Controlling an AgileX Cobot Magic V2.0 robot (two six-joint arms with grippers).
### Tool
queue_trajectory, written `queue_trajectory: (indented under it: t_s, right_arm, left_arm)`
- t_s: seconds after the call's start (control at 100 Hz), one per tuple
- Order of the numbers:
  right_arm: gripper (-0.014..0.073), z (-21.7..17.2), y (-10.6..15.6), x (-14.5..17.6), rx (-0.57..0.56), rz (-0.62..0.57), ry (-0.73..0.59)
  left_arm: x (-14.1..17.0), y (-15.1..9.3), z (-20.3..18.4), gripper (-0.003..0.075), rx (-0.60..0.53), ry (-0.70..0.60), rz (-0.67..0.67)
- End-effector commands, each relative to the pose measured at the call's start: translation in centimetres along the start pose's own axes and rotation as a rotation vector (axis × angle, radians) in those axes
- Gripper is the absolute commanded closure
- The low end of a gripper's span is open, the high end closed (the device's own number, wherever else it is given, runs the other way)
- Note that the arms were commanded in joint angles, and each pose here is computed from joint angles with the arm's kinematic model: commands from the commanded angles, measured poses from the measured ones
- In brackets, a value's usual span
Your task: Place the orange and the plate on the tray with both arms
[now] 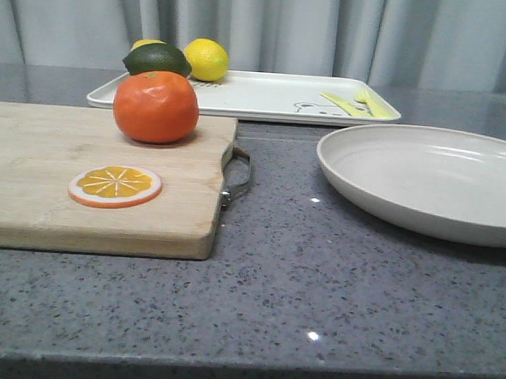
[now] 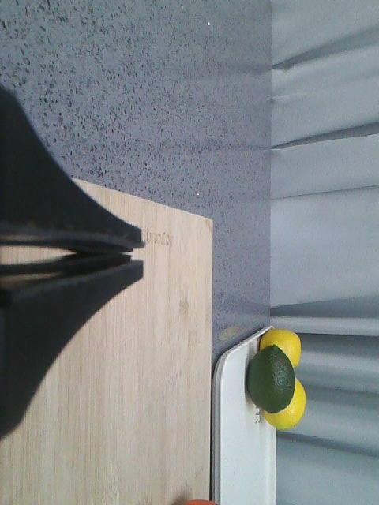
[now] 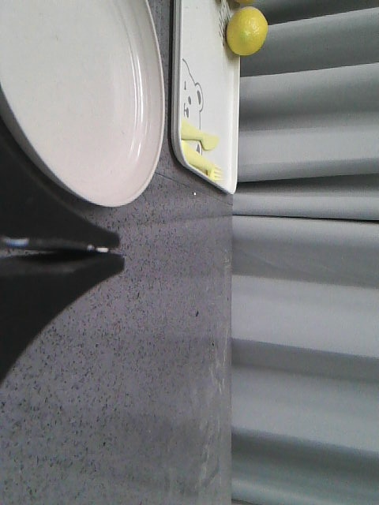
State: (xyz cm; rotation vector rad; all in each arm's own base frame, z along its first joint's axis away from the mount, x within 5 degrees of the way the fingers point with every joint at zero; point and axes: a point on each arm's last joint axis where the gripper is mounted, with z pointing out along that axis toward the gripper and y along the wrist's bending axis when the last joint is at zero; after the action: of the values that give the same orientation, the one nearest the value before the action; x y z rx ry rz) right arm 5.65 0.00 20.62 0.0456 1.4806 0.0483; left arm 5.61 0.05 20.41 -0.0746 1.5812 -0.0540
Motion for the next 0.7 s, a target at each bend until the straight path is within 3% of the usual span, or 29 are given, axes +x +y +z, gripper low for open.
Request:
queue_trajectory:
  t_s: [0.0,0.28,0.47,0.69]
  right_arm:
    - [0.0664,-0.2,0.1,-0.9,-0.012,-0.008,-0.104]
    - [0.0664,-0.2,0.1,-1.1,-0.015,-0.008,-0.125]
    - [0.0664,-0.2,0.2,-1.9,-0.013,-0.007,-0.125]
    - [0.0664,0.2,0.2,-3.6,0.001,-0.008,-0.024]
  left_arm:
    - [-0.1,0.0,-0.2,0.0739,0.004,-0.083,-0.012]
    - [-0.1,0.0,-0.2,0.0739,0.004,-0.091,-0.012]
    - [-1.0,0.0,-0.3,0.0739,0.008,-0.176,-0.03]
    - [-2.5,-0.1,-0.2,0.0739,0.01,-0.168,-0.048]
